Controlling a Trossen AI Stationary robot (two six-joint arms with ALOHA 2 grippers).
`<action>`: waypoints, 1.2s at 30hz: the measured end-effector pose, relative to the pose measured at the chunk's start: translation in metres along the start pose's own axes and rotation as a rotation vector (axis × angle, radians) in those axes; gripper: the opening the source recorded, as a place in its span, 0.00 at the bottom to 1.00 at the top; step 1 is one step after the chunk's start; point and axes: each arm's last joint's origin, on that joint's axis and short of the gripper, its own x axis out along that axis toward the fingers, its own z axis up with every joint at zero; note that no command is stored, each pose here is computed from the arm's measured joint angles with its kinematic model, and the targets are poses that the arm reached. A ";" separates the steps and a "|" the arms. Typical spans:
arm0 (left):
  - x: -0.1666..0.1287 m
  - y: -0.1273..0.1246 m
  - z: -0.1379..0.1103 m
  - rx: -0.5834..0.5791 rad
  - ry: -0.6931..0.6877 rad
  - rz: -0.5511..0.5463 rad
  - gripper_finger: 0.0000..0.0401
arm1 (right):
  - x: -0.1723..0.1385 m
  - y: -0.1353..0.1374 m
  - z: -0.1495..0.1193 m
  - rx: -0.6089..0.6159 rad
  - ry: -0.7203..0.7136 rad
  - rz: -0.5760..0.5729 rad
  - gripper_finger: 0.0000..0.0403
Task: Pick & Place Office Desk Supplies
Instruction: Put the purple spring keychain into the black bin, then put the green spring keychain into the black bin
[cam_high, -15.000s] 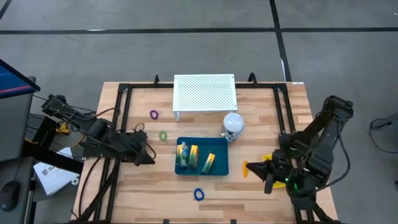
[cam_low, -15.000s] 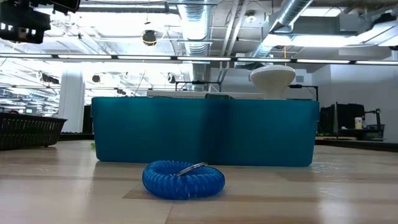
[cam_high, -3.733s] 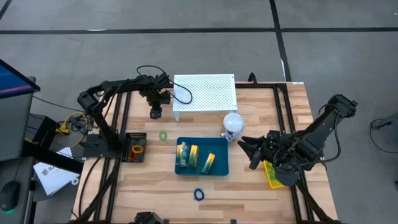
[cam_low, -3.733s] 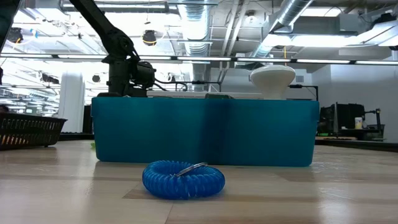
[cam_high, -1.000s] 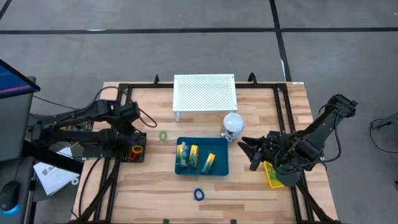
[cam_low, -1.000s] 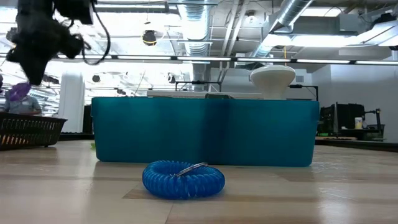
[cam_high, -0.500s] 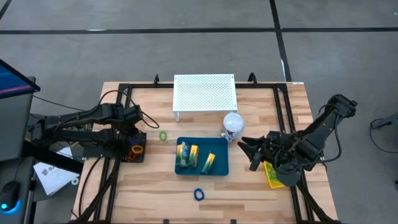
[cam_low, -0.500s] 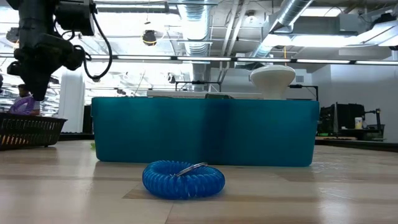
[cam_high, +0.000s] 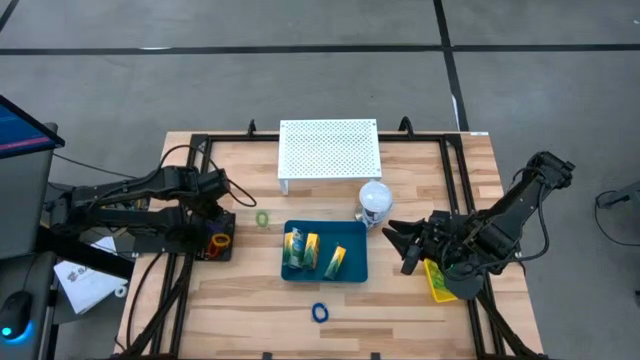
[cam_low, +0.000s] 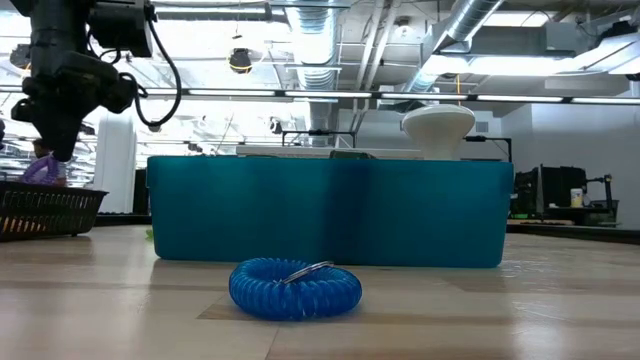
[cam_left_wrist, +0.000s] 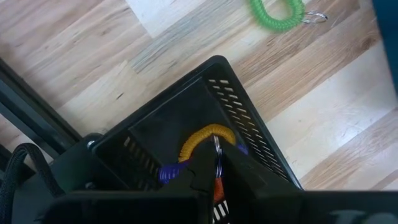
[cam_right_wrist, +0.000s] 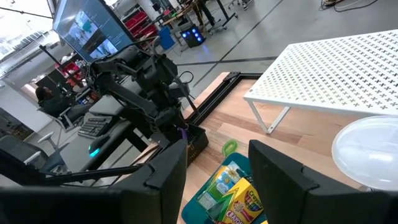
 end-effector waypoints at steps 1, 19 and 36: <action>0.000 0.000 0.000 0.000 0.001 0.000 0.04 | 0.000 0.000 0.000 0.000 0.001 0.000 0.42; 0.000 -0.001 0.001 0.001 -0.013 -0.011 0.35 | 0.000 0.000 0.000 0.001 0.016 0.006 0.42; 0.027 -0.066 0.018 0.719 0.016 -0.280 0.34 | 0.000 0.000 -0.001 0.005 0.020 0.007 0.42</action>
